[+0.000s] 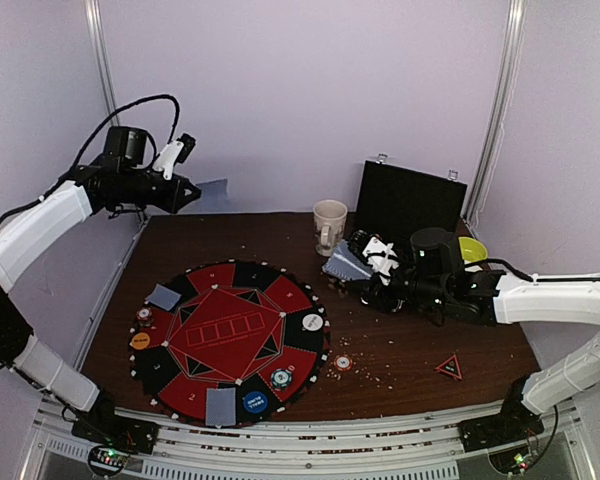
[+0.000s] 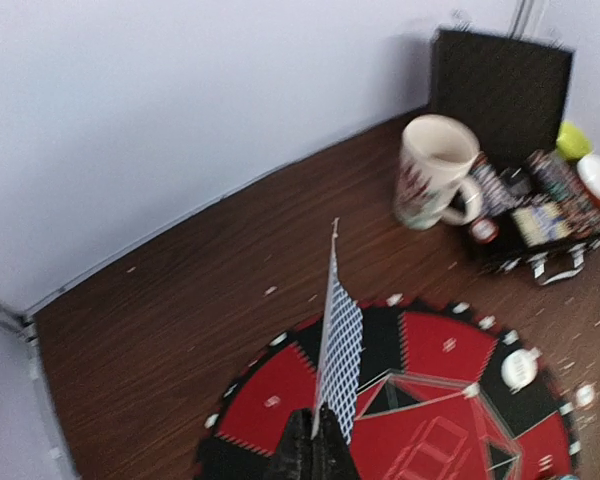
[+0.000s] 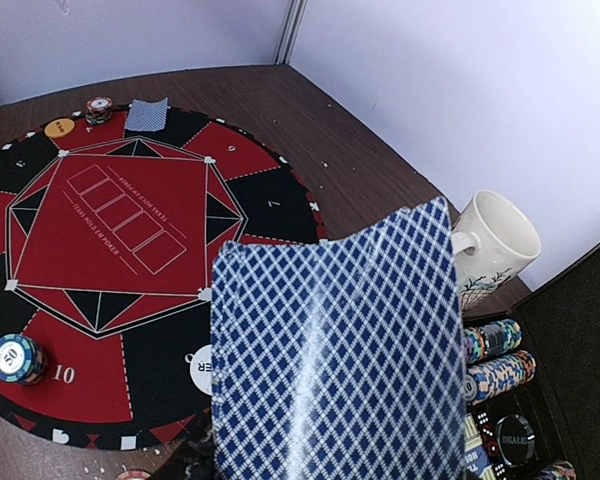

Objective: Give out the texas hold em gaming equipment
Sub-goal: Pick up the poker card from the face-down deck piles, then distribute the poker card in the big blind area.

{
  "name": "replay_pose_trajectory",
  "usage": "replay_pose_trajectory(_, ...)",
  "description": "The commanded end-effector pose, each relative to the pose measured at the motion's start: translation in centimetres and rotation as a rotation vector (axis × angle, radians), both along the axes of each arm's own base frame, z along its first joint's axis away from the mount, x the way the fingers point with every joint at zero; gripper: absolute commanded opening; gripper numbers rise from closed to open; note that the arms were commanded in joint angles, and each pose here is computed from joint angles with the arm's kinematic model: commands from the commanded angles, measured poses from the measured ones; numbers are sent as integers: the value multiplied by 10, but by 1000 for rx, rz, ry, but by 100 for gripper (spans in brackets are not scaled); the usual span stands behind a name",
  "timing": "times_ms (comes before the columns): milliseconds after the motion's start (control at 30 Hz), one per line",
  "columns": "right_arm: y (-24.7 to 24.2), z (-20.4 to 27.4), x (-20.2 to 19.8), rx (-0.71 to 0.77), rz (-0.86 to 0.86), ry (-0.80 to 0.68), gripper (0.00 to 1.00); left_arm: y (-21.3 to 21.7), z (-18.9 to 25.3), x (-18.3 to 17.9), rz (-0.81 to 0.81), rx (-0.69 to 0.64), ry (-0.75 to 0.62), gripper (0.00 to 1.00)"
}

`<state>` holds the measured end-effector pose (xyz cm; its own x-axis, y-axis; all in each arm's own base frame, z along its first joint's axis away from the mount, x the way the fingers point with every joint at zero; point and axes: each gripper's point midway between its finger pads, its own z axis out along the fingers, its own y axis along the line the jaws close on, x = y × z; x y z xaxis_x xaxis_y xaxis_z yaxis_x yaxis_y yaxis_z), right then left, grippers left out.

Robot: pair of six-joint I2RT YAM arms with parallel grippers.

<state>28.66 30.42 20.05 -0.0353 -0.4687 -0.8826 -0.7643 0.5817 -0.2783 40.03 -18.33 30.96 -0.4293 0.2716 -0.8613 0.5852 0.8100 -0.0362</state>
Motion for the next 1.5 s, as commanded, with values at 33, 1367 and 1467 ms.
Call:
replay_pose_trajectory(33,3,9,-2,14,38,-40,48,76,-90,-22,20,592,240,0)
replay_pose_trajectory(1367,-1,3,-5,-3,36,-32,48,133,-212,-20,-227,720,546,0)
replay_pose_trajectory(1467,-1,4,-3,-9,34,-34,48,134,-212,-15,-225,729,541,0)
